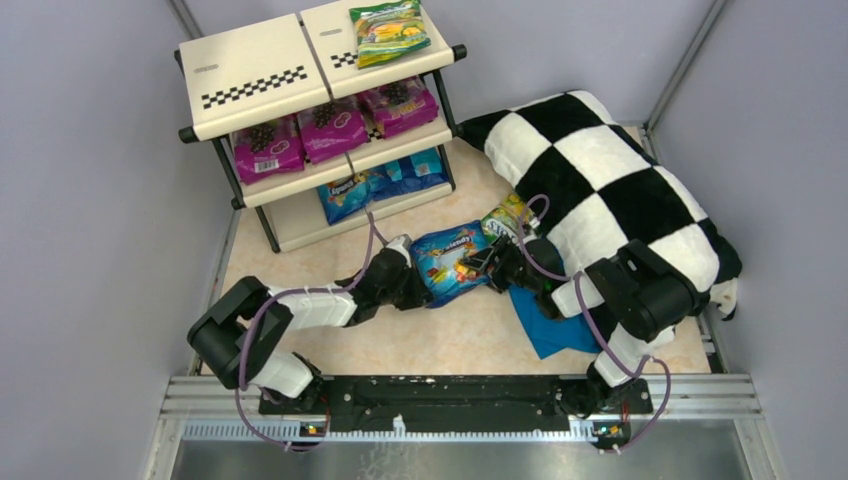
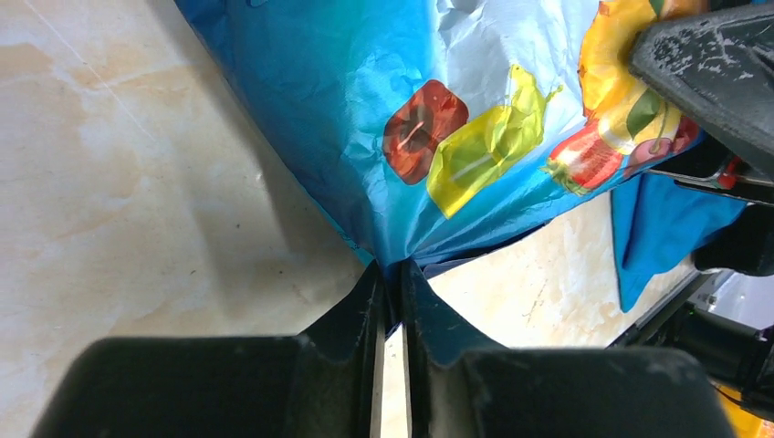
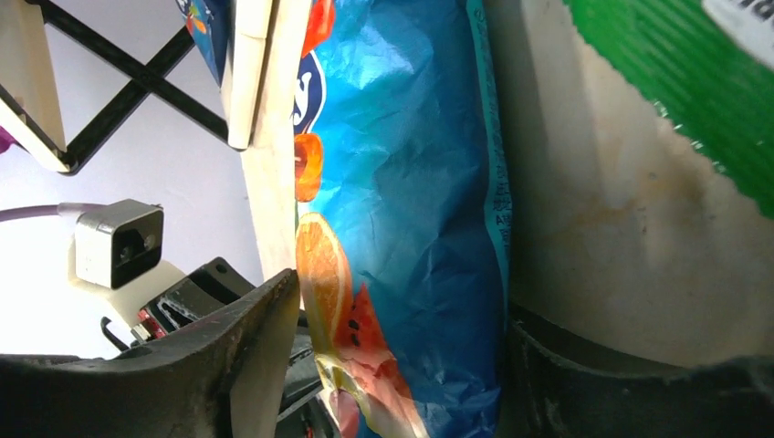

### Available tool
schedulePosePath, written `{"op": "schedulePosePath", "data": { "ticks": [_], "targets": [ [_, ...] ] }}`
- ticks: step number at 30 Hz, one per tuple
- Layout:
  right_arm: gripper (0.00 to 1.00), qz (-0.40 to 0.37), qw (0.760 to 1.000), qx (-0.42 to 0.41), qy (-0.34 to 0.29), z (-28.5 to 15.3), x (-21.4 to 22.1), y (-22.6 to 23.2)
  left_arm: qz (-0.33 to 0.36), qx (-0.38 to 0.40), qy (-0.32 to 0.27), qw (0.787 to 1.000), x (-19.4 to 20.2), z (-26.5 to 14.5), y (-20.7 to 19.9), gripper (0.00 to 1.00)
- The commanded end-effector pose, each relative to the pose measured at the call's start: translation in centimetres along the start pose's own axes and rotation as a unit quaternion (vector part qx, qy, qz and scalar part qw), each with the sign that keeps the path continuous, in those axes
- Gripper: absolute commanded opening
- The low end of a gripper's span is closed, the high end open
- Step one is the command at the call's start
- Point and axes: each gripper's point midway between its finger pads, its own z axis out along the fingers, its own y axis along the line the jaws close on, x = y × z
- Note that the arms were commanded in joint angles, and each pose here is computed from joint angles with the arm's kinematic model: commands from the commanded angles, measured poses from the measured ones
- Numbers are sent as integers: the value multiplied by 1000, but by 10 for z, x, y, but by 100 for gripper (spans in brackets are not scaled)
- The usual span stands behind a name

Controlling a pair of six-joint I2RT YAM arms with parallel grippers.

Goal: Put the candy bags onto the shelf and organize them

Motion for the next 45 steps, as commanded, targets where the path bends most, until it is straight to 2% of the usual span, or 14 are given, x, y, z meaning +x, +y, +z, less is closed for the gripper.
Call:
{"op": "schedulePosePath", "data": {
  "ticks": [1, 5, 11, 14, 20, 24, 27, 30, 38, 45],
  "targets": [
    [57, -25, 998, -51, 6, 5, 8, 31, 24, -32, -9, 999, -9, -6, 7, 17],
    [35, -43, 998, -39, -17, 8, 0, 28, 47, -52, -54, 996, -33, -25, 3, 32],
    [25, -64, 996, -48, -30, 10, -6, 40, 146, -38, -149, 977, -100, -89, -49, 52],
    [22, -84, 992, -88, -29, 9, -3, 59, 204, -10, -209, 956, -144, -130, -95, 58],
    [9, -110, 983, -144, -14, 11, 18, 90, 300, 45, -327, 895, -226, -208, -195, 60],
    [4, -122, 979, -164, -9, 14, 29, 113, 322, 66, -386, 862, -256, -239, -230, 60],
    [1, -144, 976, -163, -16, 18, 34, 128, 338, 58, -408, 846, -261, -245, -229, 62],
    [0, -146, 972, -183, -13, 23, 41, 149, 336, 29, -433, 836, -260, -253, -208, 63],
    [0, -162, 951, -262, 1, 31, 68, 215, 351, 12, -527, 774, -250, -305, -179, 65],
    [0, -175, 931, -318, 23, 47, 102, 259, 342, -20, -562, 753, -253, -331, -163, 65]
  ]
}}
